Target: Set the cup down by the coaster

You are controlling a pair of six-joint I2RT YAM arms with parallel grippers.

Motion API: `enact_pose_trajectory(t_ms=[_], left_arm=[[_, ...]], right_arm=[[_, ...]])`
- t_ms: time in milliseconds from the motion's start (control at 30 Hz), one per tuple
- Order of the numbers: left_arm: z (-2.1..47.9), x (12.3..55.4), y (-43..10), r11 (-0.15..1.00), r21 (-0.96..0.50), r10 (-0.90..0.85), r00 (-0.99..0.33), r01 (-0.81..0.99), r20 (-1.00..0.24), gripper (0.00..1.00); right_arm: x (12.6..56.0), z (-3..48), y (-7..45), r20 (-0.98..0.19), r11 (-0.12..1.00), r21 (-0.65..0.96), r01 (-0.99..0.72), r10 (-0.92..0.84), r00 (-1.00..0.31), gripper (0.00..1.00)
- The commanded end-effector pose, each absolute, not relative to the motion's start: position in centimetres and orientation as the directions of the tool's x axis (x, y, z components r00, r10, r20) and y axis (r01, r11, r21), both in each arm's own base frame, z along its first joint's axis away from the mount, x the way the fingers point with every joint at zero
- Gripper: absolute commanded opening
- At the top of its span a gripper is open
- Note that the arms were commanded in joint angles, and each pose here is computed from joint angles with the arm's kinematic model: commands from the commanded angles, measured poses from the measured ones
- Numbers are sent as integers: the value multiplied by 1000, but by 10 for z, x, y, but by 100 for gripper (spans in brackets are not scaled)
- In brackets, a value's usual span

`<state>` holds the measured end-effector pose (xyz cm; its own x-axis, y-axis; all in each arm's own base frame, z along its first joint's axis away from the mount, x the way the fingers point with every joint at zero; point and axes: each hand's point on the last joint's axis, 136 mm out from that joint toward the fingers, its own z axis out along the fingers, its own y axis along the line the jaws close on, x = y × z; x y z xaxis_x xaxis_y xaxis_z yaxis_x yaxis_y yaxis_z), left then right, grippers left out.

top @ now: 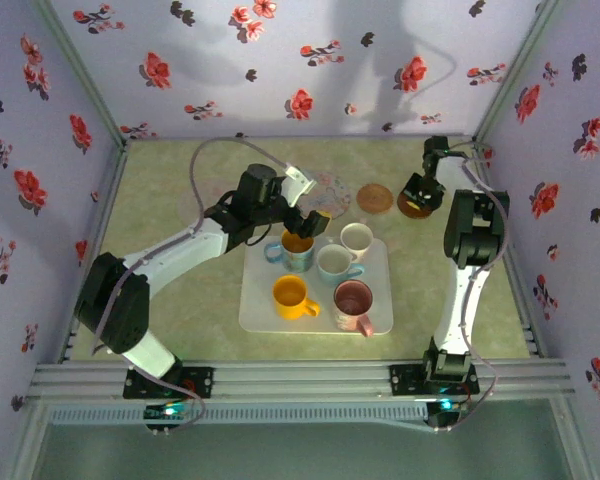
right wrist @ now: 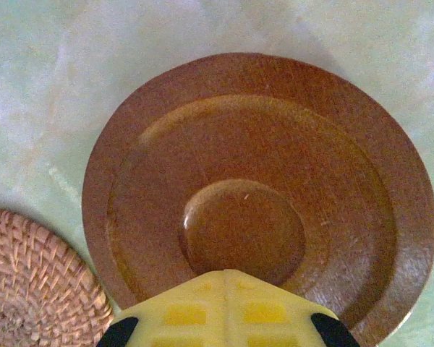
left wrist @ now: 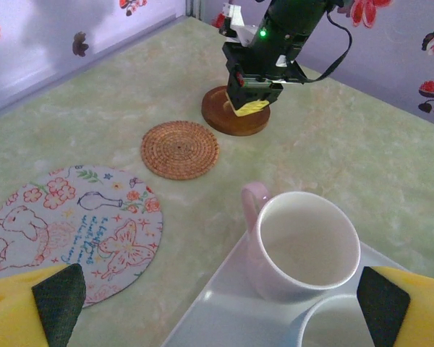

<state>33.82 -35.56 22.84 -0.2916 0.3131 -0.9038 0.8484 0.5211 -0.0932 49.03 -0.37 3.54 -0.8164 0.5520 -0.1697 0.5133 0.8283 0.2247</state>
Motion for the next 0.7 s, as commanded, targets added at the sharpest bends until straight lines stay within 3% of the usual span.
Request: enact_pose_trajectory(t_ms=[0, 433, 667], left_arm=[[256, 344, -365, 509, -64, 274, -231, 859, -934, 99], [292, 338, -359, 497, 5, 283, -156, 868, -946, 99], [302, 330, -345, 505, 50, 325, -136, 862, -936, 99]], right_arm=[[487, 81, -5, -252, 848, 231, 476, 525, -813, 4], [459, 149, 12, -403, 890, 288, 354, 447, -798, 18], [437, 180, 36, -470, 899, 351, 261, 410, -782, 43]])
